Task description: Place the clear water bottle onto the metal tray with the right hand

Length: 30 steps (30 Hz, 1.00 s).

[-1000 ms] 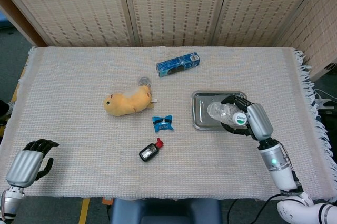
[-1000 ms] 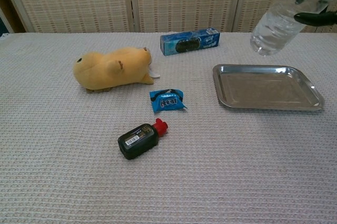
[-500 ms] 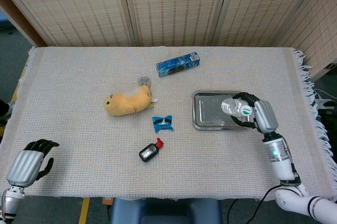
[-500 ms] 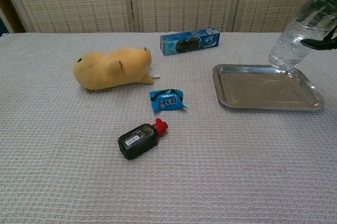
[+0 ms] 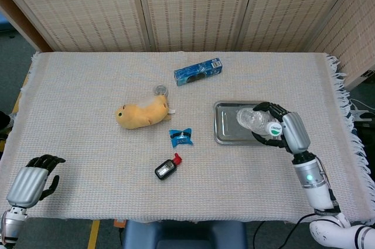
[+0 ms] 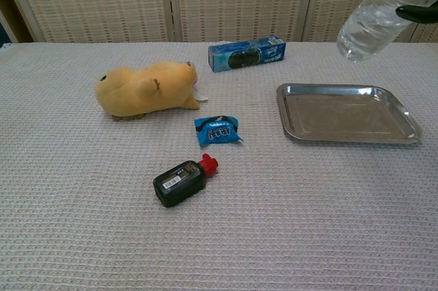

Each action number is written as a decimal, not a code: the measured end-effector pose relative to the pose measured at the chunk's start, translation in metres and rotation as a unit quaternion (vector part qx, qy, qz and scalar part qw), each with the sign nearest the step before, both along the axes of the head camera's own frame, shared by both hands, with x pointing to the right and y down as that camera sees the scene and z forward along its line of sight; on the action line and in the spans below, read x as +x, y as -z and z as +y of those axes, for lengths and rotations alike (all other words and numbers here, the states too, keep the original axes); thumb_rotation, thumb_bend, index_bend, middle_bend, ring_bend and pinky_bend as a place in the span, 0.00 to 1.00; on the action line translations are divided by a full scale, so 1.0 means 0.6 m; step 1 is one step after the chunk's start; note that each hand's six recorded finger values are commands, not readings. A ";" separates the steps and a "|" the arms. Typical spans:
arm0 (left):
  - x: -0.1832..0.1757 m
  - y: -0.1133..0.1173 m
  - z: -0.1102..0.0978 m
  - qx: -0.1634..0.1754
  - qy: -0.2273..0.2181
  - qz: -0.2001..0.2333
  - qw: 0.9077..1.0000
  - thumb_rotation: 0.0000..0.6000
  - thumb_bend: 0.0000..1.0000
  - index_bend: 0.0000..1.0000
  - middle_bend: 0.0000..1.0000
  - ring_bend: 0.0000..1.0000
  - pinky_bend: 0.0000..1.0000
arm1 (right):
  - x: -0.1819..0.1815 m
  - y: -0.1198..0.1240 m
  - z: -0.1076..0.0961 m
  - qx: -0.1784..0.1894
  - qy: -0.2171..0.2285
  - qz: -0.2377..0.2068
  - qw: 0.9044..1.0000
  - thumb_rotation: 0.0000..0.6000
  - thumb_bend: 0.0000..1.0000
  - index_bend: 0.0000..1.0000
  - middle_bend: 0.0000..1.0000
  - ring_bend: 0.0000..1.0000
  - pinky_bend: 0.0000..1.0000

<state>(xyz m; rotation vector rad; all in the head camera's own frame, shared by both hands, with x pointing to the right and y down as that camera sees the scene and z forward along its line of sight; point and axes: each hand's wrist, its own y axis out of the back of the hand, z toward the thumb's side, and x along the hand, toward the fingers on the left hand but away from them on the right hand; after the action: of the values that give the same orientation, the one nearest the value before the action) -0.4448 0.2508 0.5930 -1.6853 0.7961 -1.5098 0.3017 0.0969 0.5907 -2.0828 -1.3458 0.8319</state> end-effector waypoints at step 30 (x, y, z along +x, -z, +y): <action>0.006 -0.015 0.005 -0.020 -0.010 -0.017 1.000 1.00 0.53 0.31 0.30 0.21 0.27 | 0.083 -0.238 -0.042 -0.157 -0.079 -0.021 0.984 1.00 0.03 0.69 0.64 0.44 0.53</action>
<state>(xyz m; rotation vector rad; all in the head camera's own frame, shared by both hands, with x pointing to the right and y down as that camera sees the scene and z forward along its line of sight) -0.4413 0.2536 0.6023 -1.6875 0.7321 -1.5459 0.3516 0.0719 0.7337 -2.2608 -1.4987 1.1357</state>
